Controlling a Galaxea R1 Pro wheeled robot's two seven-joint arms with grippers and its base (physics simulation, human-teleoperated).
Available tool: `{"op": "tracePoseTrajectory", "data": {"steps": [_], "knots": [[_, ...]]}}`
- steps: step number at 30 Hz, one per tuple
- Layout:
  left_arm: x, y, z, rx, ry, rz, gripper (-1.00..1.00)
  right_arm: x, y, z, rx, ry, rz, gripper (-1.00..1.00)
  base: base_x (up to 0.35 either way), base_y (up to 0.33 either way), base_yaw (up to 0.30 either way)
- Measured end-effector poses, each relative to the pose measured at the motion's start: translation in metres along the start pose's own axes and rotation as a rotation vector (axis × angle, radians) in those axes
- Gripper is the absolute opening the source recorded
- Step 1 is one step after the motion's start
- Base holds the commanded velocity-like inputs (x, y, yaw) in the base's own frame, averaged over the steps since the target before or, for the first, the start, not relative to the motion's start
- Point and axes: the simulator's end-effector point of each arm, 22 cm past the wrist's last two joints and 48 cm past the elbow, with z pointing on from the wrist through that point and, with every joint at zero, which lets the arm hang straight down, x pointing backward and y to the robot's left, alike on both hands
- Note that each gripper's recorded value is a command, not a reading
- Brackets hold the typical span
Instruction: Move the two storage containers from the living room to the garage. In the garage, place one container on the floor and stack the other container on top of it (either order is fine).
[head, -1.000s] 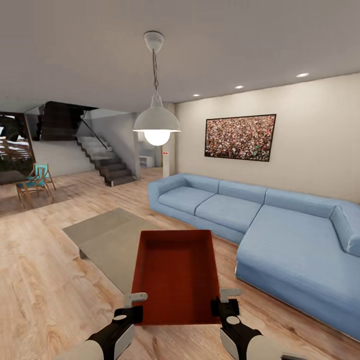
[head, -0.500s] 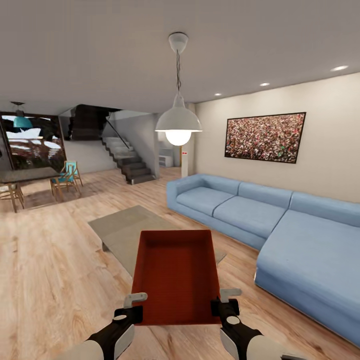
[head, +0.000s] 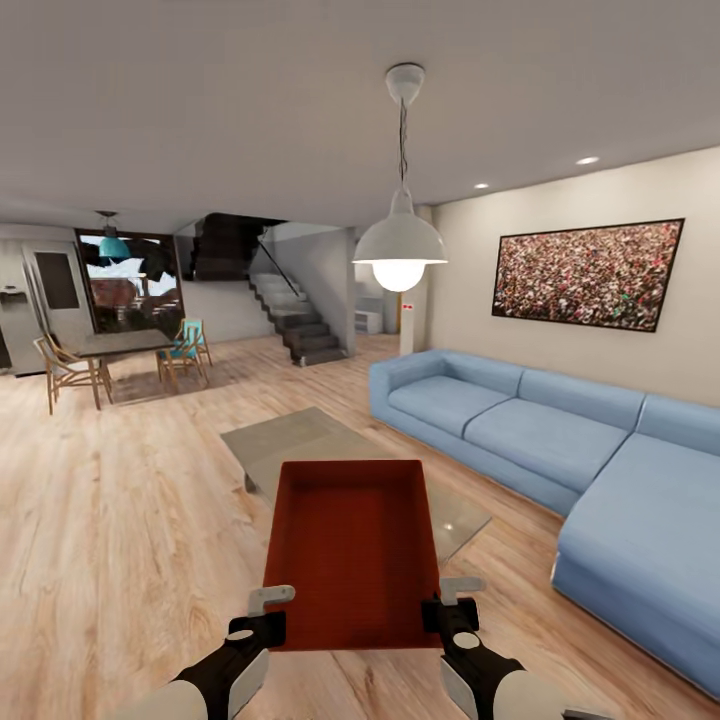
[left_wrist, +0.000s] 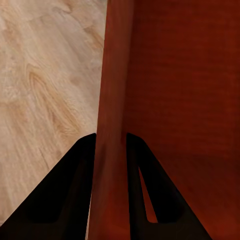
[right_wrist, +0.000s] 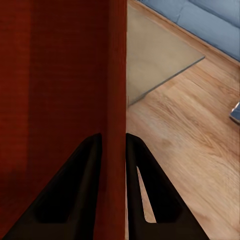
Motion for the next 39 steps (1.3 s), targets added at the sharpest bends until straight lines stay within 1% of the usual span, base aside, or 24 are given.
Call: {"op": "tracePoseTrajectory", "data": {"steps": [39], "knots": [[0.0000,0.0000,0.0000,0.000,0.000,0.000,-1.00,0.0000,0.0000,0.0000,0.000,0.000,0.000,-1.00,0.000,0.000,0.267]]}}
